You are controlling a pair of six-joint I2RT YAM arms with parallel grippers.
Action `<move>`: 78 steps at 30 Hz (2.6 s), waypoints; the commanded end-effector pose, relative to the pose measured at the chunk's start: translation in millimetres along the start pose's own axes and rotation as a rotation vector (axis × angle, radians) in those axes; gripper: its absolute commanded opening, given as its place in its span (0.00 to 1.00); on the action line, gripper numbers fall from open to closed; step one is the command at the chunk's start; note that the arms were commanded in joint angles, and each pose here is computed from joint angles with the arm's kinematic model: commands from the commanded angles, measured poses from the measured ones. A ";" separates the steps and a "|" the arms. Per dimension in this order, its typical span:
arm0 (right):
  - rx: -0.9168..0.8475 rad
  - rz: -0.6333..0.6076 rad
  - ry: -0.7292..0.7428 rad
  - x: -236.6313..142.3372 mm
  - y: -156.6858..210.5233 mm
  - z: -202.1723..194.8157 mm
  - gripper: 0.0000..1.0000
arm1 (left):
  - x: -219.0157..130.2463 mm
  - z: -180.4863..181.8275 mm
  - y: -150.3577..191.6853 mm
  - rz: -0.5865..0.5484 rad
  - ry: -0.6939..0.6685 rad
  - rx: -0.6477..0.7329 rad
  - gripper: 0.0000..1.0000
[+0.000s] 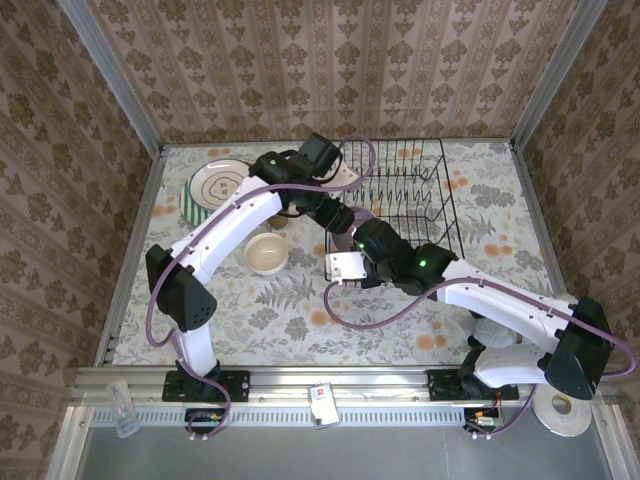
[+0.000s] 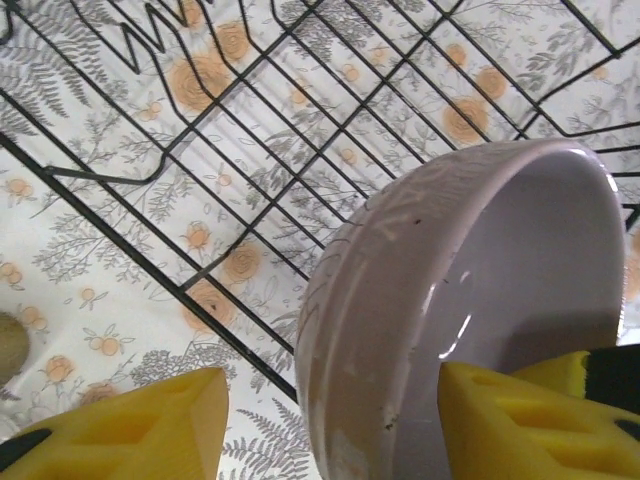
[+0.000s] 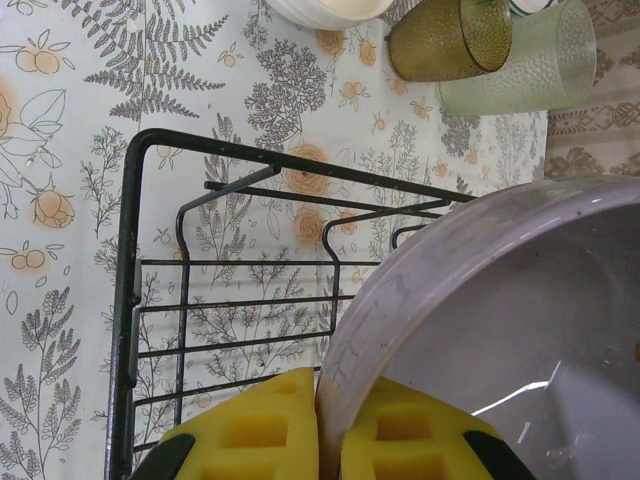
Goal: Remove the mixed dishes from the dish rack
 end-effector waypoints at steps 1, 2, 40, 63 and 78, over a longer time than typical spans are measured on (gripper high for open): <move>0.003 -0.033 0.077 -9.1 -5.7 -10.2 0.00 | -4.5 0.1 -4.5 -0.001 -0.068 -0.006 0.55; 0.007 -0.032 0.073 -8.7 -5.6 -9.7 0.00 | -4.0 -0.6 -4.6 0.000 -0.073 -0.002 0.55; 0.015 -0.039 0.083 -5.2 -12.4 -14.6 0.00 | -10.3 -1.1 -6.9 0.056 -0.208 0.045 0.42; 0.022 -0.050 0.117 -4.7 -12.0 -15.6 0.00 | -4.5 0.3 -9.7 0.078 -0.179 0.025 0.00; 0.078 -0.042 0.066 10.7 -7.2 -11.0 0.16 | -8.3 16.2 -20.8 0.016 -0.233 -0.053 0.00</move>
Point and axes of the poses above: each hand's point on the last joint's axis, 136 mm out from that joint toward the fingers, its own x axis out along the fingers, its own z axis along the line the jaws close on, y = z × x, the point moved 7 cm from there along -x, back along the fingers, and after that the axes turned 5 degrees about x, right-handed, at the moved point
